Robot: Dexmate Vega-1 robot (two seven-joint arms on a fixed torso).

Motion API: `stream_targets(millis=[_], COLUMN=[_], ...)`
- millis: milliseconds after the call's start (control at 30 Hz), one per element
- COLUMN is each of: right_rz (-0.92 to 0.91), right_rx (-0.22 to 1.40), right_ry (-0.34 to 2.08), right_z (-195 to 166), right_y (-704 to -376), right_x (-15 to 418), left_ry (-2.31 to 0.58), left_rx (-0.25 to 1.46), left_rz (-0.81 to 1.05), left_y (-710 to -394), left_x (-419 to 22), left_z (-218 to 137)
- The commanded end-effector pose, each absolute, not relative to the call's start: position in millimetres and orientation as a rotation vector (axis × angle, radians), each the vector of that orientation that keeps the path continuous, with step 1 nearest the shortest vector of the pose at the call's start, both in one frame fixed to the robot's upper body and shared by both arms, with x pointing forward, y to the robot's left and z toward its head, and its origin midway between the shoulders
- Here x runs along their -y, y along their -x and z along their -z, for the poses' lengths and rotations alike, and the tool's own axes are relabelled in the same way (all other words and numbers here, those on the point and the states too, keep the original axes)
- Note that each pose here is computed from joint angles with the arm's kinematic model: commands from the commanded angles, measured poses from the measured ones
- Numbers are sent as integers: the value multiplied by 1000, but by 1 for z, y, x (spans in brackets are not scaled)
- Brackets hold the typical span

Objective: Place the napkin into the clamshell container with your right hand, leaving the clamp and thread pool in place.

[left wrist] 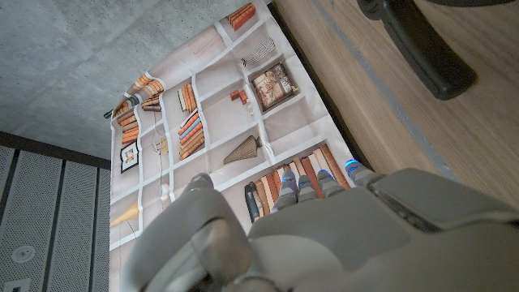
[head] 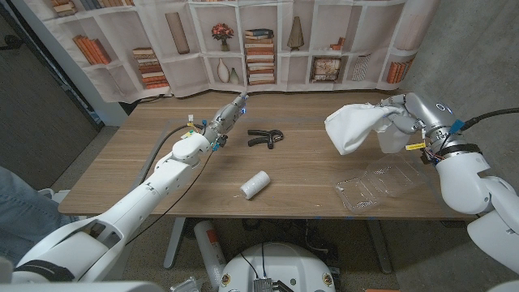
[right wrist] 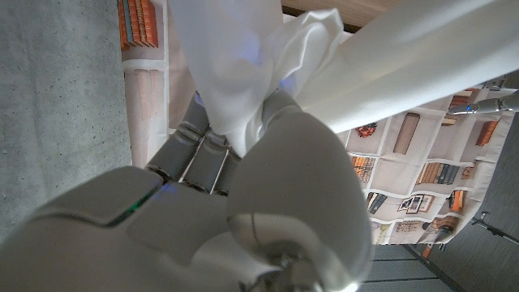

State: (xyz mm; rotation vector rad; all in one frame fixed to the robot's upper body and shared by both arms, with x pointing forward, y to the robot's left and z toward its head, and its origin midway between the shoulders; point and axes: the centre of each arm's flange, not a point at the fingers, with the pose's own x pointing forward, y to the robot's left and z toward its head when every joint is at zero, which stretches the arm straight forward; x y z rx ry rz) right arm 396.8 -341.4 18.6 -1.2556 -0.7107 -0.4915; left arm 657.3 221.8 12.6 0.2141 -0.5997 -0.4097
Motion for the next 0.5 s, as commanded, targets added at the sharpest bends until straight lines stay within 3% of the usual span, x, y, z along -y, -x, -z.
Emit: stream_targets(millis=[33,500], right_rz=[498,518], right_rx=[694,685], right_ry=[1249,1253], right_z=[-11,4], right_y=[-388,-380], right_x=[343,343], left_ry=[-216,-215], left_rx=[597,584], left_rz=[415,426], left_y=[-659,-664], left_x=[-221,-217], left_z=[-13,-9])
